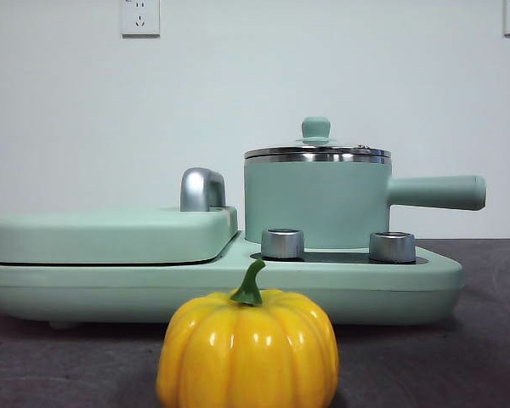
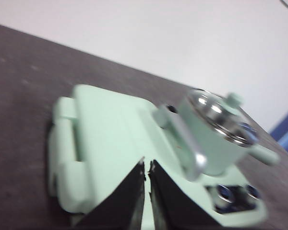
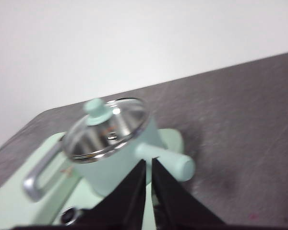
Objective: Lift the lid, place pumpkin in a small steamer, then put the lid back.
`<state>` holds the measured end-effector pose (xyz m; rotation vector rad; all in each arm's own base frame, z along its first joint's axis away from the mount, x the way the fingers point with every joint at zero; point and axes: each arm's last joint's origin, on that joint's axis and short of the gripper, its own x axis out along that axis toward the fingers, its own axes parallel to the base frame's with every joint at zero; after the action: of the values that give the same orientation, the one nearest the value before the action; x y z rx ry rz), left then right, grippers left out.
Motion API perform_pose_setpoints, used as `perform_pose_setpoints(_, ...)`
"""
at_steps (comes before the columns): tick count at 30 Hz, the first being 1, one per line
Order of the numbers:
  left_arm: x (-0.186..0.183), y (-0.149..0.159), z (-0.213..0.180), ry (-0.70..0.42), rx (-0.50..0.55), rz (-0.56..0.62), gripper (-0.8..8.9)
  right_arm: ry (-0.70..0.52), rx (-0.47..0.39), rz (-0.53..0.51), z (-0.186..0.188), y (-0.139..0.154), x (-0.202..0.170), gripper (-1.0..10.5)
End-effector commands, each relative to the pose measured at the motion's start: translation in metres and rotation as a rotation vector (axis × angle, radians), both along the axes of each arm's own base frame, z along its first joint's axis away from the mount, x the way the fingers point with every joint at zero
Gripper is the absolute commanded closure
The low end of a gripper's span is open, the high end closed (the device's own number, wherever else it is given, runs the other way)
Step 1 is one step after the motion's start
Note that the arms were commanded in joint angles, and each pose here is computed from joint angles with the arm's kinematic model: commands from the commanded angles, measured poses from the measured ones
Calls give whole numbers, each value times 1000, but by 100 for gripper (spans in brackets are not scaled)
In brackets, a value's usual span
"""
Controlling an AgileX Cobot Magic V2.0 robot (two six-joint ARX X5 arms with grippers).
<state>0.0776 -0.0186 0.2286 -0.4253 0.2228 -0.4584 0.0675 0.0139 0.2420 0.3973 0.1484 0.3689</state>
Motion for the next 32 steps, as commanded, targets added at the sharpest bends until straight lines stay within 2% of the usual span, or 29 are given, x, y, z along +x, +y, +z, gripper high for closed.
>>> perform_pose_setpoints(1, -6, -1, 29, -15, 18, -37, 794, 42, 20, 35, 24, 1, -8, 929)
perform_pose_setpoints(6, -9, -2, 73, -23, 50, -74, 794, 142, -5, 114, 56, 2, -15, 929)
perform_pose_setpoints(12, 2, -7, 110, 18, 59, -199, 787, 210, -92, 221, 88, 4, -16, 929)
perform_pose_setpoints(19, 19, -13, 119, 153, 84, -354, 784, 280, -179, 349, 110, 7, -12, 929)
perform_pose_setpoints(23, 25, -15, 113, 188, 122, -387, 776, 262, -199, 352, 113, 7, -10, 929)
perform_pose_setpoints(25, 27, -16, 112, 192, 135, -398, 717, 260, -199, 352, 114, 7, -10, 929)
perform_pose_setpoints(28, 30, -18, 111, 197, 145, -412, 544, 261, -199, 352, 114, 7, -10, 924)
perform_pose_setpoints(30, 33, -19, 110, 204, 145, -419, 440, 261, -199, 352, 114, 7, -10, 844)
perform_pose_setpoints(32, 36, -21, 109, 217, 146, -429, 363, 261, -199, 352, 114, 7, -10, 710)
